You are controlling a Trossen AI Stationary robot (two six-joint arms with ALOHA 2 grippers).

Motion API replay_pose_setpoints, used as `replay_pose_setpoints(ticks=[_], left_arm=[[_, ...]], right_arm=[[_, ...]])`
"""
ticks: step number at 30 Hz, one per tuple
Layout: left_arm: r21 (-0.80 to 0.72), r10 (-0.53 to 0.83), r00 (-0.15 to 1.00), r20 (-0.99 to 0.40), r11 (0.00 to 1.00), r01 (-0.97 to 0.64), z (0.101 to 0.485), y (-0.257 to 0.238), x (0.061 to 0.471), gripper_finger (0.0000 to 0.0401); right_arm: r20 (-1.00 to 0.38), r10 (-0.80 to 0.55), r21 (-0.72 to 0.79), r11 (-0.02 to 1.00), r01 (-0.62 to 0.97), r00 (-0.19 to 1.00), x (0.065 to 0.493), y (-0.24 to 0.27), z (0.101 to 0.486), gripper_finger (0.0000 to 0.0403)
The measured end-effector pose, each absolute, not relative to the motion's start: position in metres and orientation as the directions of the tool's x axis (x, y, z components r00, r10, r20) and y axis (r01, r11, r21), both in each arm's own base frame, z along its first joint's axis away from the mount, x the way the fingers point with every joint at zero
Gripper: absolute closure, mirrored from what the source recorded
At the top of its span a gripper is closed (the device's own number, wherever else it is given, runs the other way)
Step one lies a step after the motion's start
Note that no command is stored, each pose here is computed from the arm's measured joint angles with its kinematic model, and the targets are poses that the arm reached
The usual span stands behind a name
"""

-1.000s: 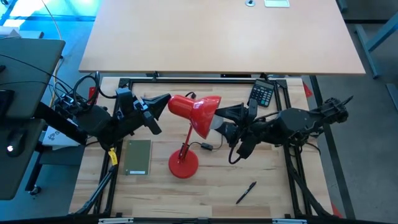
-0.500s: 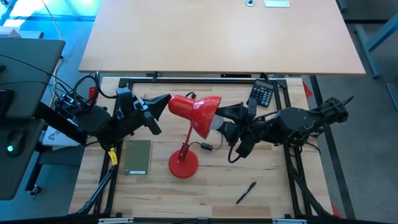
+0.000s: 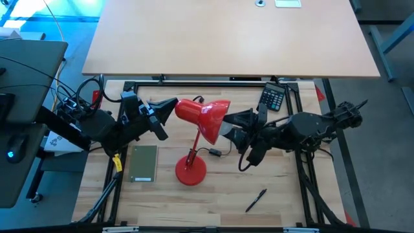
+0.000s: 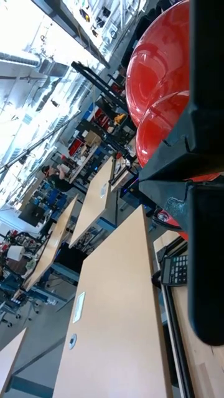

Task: Screw lightbulb
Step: Insert the white lightbulb into the red lamp

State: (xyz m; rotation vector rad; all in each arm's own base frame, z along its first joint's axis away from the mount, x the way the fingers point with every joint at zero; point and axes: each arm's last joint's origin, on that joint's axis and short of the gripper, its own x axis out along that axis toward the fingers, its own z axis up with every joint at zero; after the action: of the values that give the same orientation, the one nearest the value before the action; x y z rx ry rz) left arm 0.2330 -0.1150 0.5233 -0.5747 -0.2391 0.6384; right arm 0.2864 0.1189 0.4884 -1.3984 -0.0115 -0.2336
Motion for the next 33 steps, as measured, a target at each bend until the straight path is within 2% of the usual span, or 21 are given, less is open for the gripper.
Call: replay_pose_setpoints(ticks=[5,11,22,29,33], left_arm=[[-0.573,0.622,0.782,0.037,0.655,-0.493,0.5233,-0.1150,0.2330,0.0401],[-0.573,0.622,0.782,0.037,0.655,-0.493,0.5234,-0.1149,0.2330,0.0401],[-0.573,0.622,0.782,0.037,0.654,-0.493,0.5235,-0.1148,0.2330,0.0401],[-0.572,0.612,0.790,0.038,0.661,-0.485,0.5234,-0.1152,0.2334,0.0401],[-0.571,0.609,0.792,0.039,0.664,-0.482,0.5234,-0.1153,0.2335,0.0401]], right_arm=[[0.145,-0.156,-0.972,0.161,0.171,0.977,0.2864,0.1189,0.4884,0.0137],[0.147,-0.157,-0.951,0.250,0.183,0.977,0.2863,0.1190,0.4886,0.0143],[0.173,-0.199,-0.768,0.585,0.259,0.965,0.2855,0.1178,0.4917,0.0145],[0.175,-0.204,-0.636,0.724,0.269,0.963,0.2854,0.1176,0.4920,0.0145],[0.177,-0.204,-0.501,0.823,0.267,0.963,0.2852,0.1176,0.4923,0.0145]])
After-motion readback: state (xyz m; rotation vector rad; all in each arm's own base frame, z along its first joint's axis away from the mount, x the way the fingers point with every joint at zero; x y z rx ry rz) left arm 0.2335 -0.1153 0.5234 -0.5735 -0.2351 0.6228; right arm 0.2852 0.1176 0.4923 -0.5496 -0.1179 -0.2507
